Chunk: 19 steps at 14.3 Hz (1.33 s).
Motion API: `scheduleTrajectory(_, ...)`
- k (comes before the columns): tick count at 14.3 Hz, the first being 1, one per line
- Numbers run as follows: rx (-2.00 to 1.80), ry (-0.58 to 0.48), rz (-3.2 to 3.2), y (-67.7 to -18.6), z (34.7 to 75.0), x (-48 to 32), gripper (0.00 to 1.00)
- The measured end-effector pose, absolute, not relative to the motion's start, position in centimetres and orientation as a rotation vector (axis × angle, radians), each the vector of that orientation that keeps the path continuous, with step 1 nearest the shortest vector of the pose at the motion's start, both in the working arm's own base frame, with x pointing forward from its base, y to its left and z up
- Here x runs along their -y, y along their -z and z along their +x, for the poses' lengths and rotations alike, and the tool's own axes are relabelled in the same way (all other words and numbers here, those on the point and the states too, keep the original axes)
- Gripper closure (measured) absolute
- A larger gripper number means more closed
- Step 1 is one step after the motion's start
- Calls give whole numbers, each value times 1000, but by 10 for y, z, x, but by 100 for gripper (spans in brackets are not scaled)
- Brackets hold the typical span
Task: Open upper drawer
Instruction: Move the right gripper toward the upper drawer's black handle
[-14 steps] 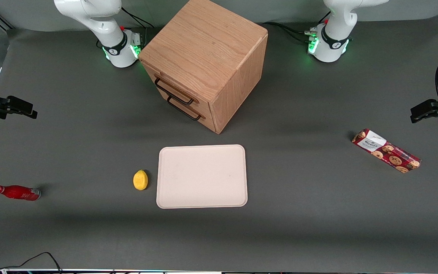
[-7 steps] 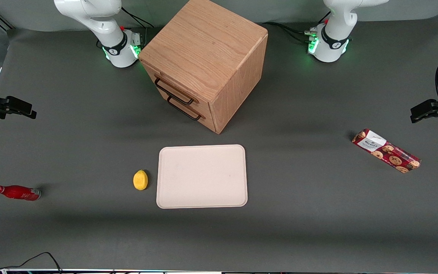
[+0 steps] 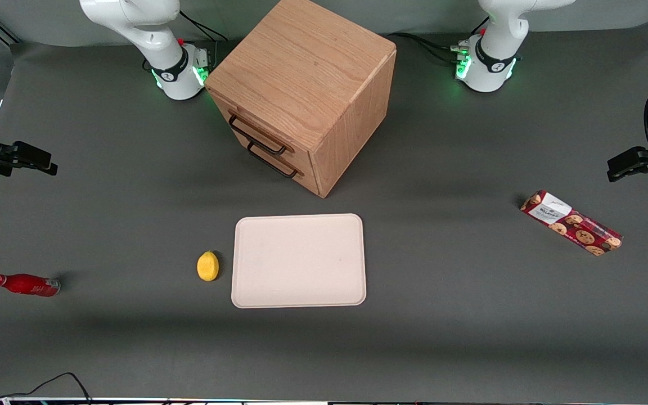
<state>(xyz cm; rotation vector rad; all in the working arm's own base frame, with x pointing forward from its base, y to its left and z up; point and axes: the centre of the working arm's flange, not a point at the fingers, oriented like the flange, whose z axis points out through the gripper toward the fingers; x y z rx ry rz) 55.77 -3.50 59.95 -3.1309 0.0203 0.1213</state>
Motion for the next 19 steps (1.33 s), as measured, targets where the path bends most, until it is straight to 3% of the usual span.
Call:
scheduleTrajectory(6, 93, -127, -3130, -602, 557, -5, 0)
scheduleTrajectory(19, 685, -155, -3029, -602, 511, -218, 0)
